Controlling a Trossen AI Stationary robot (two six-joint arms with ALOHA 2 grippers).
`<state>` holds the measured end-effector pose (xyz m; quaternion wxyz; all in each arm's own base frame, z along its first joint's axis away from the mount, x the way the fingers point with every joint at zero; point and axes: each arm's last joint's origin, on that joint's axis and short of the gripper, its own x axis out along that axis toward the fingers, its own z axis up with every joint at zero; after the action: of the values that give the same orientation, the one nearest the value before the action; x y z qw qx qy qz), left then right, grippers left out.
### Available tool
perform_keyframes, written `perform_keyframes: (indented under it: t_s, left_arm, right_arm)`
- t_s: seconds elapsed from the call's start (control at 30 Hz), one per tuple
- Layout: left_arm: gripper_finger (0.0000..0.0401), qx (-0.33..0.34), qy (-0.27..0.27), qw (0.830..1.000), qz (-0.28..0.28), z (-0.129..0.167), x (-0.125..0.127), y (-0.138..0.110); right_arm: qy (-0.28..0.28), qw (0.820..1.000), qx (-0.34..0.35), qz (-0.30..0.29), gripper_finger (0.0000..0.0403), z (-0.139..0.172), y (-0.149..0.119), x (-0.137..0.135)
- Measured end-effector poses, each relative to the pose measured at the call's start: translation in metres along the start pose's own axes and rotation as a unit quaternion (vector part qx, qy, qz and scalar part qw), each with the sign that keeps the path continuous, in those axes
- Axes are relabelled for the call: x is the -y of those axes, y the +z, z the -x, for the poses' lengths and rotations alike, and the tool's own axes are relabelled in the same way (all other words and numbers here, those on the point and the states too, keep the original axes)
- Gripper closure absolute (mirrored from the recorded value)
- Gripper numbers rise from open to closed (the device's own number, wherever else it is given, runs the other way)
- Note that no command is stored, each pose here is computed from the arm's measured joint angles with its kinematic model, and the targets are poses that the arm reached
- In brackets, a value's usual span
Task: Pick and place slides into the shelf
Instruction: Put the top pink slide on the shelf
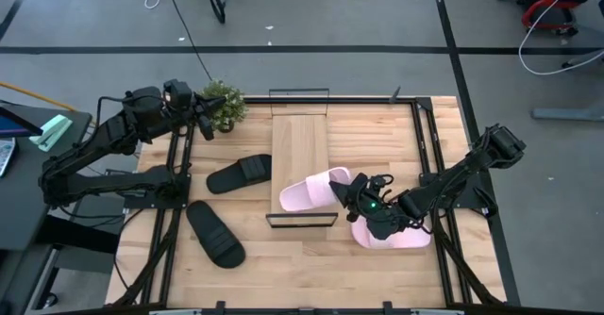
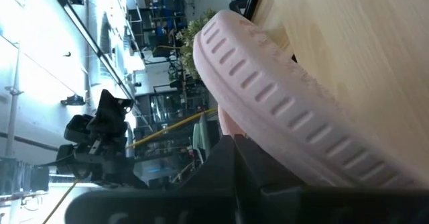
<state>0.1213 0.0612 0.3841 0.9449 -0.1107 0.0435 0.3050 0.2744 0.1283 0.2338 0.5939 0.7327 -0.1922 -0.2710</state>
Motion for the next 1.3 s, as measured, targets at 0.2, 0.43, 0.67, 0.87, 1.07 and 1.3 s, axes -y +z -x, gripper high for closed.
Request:
perform_keyframes:
  t_s: [0.2,0.43,0.67,0.87,1.07,1.3]
  left_arm:
    - [0.0377,-0.008,0.001,1.0,-0.009,-0.003,0.0,-0.001]
    - [0.0386,-0.011,0.002,1.0,-0.013,-0.006,0.001,-0.002]
    - [0.0385,-0.011,0.003,1.0,-0.015,-0.006,0.001,-0.002]
    - [0.0376,-0.011,0.002,1.0,-0.015,-0.006,0.001,-0.002]
    - [0.0386,-0.012,0.003,1.0,-0.015,-0.006,0.001,-0.002]
    - [0.0385,-0.012,0.003,1.0,-0.015,-0.006,0.001,-0.002]
  right_arm:
    - [-0.008,1.0,-0.005,-0.003,0.0403,-0.007,0.002,-0.001]
    - [-0.013,1.0,-0.021,-0.013,0.0403,-0.007,0.001,-0.002]
    - [-0.019,0.999,-0.029,-0.024,0.0403,-0.009,-0.002,0.003]
    - [-0.025,0.999,-0.028,-0.031,0.0403,-0.013,-0.005,0.014]
    - [-0.029,0.998,-0.03,-0.042,0.0403,-0.017,-0.011,0.026]
    - [-0.03,0.999,-0.032,-0.031,0.0403,-0.018,-0.012,0.028]
